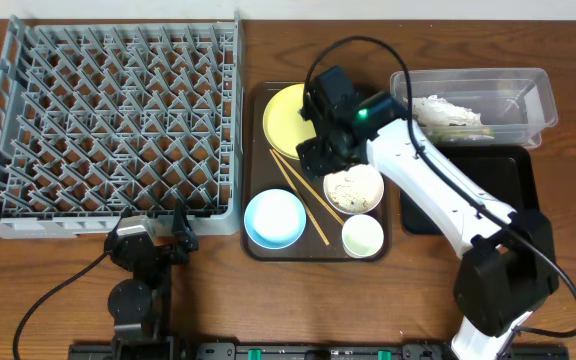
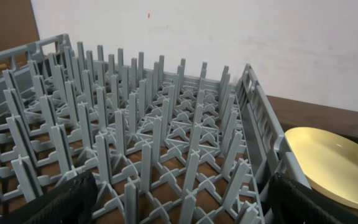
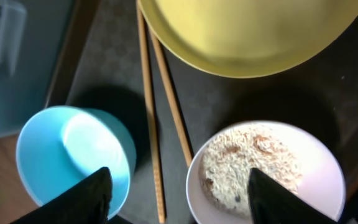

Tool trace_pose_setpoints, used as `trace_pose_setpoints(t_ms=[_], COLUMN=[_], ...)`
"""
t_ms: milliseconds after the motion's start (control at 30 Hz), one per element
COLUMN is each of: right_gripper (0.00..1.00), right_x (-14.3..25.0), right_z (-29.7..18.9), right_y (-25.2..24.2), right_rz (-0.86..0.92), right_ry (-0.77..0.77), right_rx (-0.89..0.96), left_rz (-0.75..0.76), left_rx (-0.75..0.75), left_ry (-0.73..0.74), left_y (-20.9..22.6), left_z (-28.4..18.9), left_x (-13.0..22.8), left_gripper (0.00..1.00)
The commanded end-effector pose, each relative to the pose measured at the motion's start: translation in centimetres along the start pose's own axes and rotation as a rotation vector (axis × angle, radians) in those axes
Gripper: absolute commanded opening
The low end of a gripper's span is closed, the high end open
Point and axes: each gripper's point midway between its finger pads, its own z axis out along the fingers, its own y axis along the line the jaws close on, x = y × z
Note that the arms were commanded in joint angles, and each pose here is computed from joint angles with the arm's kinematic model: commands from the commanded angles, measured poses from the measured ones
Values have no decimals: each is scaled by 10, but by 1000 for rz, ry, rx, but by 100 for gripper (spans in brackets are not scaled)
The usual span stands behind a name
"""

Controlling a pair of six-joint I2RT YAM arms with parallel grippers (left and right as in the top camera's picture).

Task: Sort waste into correct bins and load items into the dishwasher
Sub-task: 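Reach right gripper to pink rice bowl and grasp its rim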

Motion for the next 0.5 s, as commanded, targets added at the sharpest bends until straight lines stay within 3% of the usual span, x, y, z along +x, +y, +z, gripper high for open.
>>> trace_pose_setpoints(t_ms=[0, 233, 367, 467], right_gripper=[63, 52, 59, 56], right_x=[14, 28, 33, 44], right_z=[19, 41, 55, 73], right_y=[-4, -3, -4, -6], right_rz=[4, -7, 30, 53], right_ry=[37, 69, 93, 147], right_rx=[32, 36, 69, 90], left_rz=[8, 8, 8, 8], left_rx=[-21, -21, -21, -21], left_ry=[50, 50, 50, 50], left_y=[5, 5, 5, 5], left_z=[1, 1, 1, 1], left_x=[17, 17, 17, 17], left_gripper=[89, 89, 89, 89])
